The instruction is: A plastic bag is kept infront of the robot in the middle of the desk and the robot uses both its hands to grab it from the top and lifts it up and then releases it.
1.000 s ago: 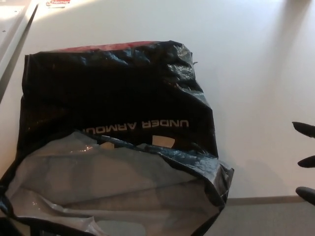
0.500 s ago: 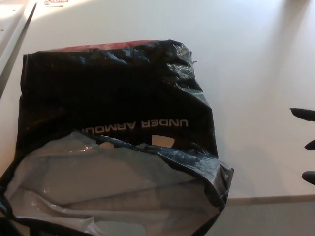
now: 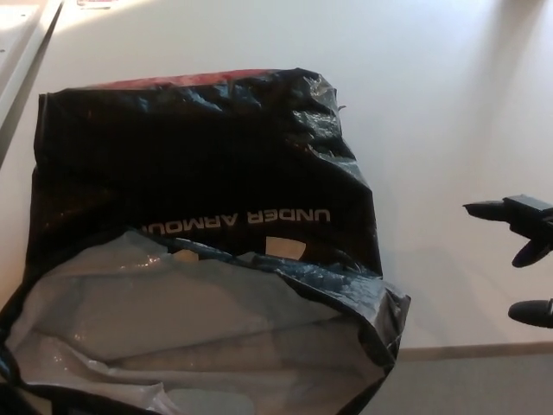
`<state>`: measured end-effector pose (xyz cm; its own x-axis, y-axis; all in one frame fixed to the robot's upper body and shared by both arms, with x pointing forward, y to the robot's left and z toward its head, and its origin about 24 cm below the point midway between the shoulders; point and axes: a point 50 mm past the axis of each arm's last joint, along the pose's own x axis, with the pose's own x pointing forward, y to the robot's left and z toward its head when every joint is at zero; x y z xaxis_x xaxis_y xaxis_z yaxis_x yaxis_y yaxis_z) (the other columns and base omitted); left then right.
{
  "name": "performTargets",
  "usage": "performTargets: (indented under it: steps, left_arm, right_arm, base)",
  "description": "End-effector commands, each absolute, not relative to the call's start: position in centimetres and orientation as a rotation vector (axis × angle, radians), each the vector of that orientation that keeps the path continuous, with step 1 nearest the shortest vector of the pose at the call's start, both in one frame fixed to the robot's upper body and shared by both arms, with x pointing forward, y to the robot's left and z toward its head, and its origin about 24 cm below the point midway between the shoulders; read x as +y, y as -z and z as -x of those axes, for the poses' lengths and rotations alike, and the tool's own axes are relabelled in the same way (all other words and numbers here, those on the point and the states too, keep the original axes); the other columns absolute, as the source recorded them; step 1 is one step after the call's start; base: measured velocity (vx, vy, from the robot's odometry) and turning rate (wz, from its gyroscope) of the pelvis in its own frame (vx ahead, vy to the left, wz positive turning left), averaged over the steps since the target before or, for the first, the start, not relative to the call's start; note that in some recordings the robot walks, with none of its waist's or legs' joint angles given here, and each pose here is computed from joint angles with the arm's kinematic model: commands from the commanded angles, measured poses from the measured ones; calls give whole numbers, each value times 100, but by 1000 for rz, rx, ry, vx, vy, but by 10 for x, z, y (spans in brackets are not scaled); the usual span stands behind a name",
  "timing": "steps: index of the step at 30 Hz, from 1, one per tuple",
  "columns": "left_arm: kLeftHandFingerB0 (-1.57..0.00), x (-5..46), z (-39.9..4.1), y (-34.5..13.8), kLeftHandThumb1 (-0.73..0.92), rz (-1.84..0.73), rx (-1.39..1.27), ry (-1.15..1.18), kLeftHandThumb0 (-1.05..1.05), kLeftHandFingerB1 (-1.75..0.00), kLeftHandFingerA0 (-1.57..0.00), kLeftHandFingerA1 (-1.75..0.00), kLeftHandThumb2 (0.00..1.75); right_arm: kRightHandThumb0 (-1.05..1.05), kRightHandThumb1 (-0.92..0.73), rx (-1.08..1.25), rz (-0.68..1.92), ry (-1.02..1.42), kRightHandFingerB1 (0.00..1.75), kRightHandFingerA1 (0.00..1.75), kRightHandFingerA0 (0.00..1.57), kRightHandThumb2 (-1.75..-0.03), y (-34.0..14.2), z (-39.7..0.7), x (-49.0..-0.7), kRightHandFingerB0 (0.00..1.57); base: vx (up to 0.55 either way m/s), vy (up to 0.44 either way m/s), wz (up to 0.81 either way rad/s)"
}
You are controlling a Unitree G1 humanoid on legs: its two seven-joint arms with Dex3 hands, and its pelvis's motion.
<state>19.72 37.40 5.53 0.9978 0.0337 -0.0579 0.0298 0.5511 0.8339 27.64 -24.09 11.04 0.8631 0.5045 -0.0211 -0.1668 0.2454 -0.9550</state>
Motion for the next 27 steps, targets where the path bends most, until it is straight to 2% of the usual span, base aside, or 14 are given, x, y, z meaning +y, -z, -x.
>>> performTargets:
  steps: [1,5,6,10,18,19,20,21,22,23,24,25,26,27]
  left_arm:
    - [-17,372,-202,-59,39,-1069,-12,4,-44,-37,-107,-74,61]
    - [-16,371,-205,-58,40,-1092,-19,6,-45,-37,-106,-73,61]
    - [-16,370,-205,-57,40,-1099,-19,10,-44,-36,-105,-72,61]
    - [-16,369,-207,-55,40,-1103,-23,16,-40,-36,-105,-72,59]
    - [-16,367,-208,-56,40,-1193,-31,58,-40,-36,-108,-76,60]
    - [-7,367,-209,-55,29,-1202,-31,60,-25,-46,-101,-89,80]
    - [-6,366,-209,-55,29,-1214,-32,67,-25,-46,-100,-89,80]
    - [-18,365,-209,-54,44,-1225,-28,73,-34,-31,-111,-71,53]
    - [-7,365,-209,-54,29,-1230,-27,77,-24,-46,-100,-89,79]
    - [-7,365,-210,-54,29,-1232,-27,79,-24,-46,-100,-89,79]
    - [-19,364,-209,-54,43,-1238,-38,90,-30,-32,-113,-73,53]
    - [-8,363,-210,-53,27,-1243,-48,95,-23,-47,-101,-90,78]
    - [-8,363,-210,-53,27,-1245,-53,97,-23,-47,-101,-90,78]
    - [-18,363,-210,-53,43,-1247,-48,103,-29,-32,-111,-73,53]
  right_arm:
    - [-31,-25,-357,1385,-521,47,70,75,-84,-103,-287,-230,0]
    - [-31,-24,-371,1383,-529,48,72,80,-83,-100,-296,-221,0]
    - [-53,-35,-382,1380,-526,39,68,95,-73,-99,-297,-219,3]
    - [-61,-39,-435,1371,-526,33,62,92,-72,-95,-299,-212,7]
    - [-54,-35,-513,1358,-497,32,64,88,-74,-94,-303,-198,2]
    - [-55,-36,-515,1351,-493,31,63,89,-73,-93,-304,-197,4]
    - [-58,-37,-510,1348,-494,28,63,90,-73,-92,-305,-196,5]
    - [-56,-36,-516,1338,-493,31,63,89,-73,-91,-305,-195,4]
    - [-58,-37,-516,1335,-492,28,63,91,-72,-90,-305,-194,6]
    - [-58,-37,-513,1336,-492,28,63,91,-72,-90,-305,-194,6]
    - [-58,-37,-504,1328,-493,29,65,93,-72,-88,-305,-193,6]
    - [-58,-37,-498,1321,-492,29,63,90,-74,-86,-306,-191,4]
    - [-58,-37,-496,1318,-491,29,63,90,-74,-86,-306,-190,4]
    - [-56,-36,-493,1314,-494,29,67,93,-76,-84,-306,-189,1]
  base:
    - [0,0,0]
    - [0,0,0]
    - [0,0,0]
    - [0,0,0]
    - [0,0,0]
    - [0,0,0]
    - [0,0,0]
    - [0,0,0]
    - [0,0,0]
    - [0,0,0]
    - [0,0,0]
    - [0,0,0]
    - [0,0,0]
    - [0,0,0]
